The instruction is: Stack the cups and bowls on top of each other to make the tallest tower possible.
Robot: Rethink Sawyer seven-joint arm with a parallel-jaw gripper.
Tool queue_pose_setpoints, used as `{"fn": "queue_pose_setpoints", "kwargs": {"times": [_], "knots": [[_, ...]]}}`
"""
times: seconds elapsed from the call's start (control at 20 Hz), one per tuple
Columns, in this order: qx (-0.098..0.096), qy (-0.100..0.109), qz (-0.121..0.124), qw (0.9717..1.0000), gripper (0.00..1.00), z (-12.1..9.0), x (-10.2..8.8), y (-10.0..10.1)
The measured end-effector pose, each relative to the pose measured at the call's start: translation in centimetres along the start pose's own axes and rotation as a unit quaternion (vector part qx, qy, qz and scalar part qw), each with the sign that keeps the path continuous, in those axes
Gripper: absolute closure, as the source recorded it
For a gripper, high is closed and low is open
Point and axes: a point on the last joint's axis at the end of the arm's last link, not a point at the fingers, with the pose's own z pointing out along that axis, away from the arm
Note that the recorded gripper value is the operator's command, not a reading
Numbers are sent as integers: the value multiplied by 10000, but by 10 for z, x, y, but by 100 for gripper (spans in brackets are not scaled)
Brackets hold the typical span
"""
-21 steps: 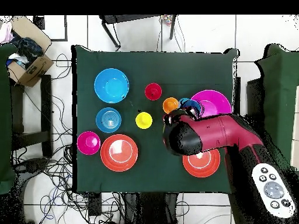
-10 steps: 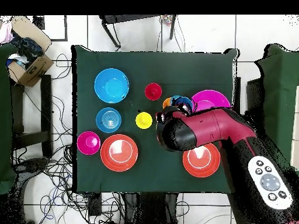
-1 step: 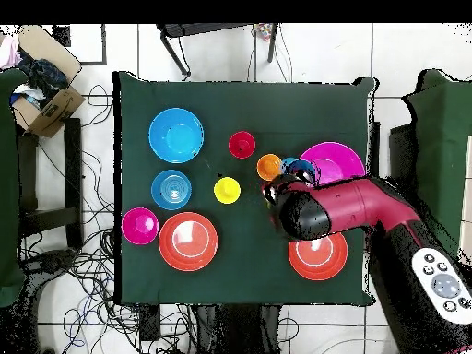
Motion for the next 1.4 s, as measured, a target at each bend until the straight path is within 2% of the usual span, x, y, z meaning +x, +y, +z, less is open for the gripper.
{"fn": "queue_pose_setpoints", "kwargs": {"times": [0.2, 0.25, 0.35, 0.7, 1.1, 1.4], "knots": [[-98, 110, -155, 9998, 100, 13, 23, -14], [-156, 175, -290, 9993, 100, 19, 33, -20], [-190, 202, -396, 9988, 100, 24, 38, -23], [-295, 204, -694, 9969, 100, 41, 34, -31], [-291, 118, -679, 9972, 100, 61, 27, -44], [-218, 135, -818, 9963, 100, 74, 28, -58]]}}
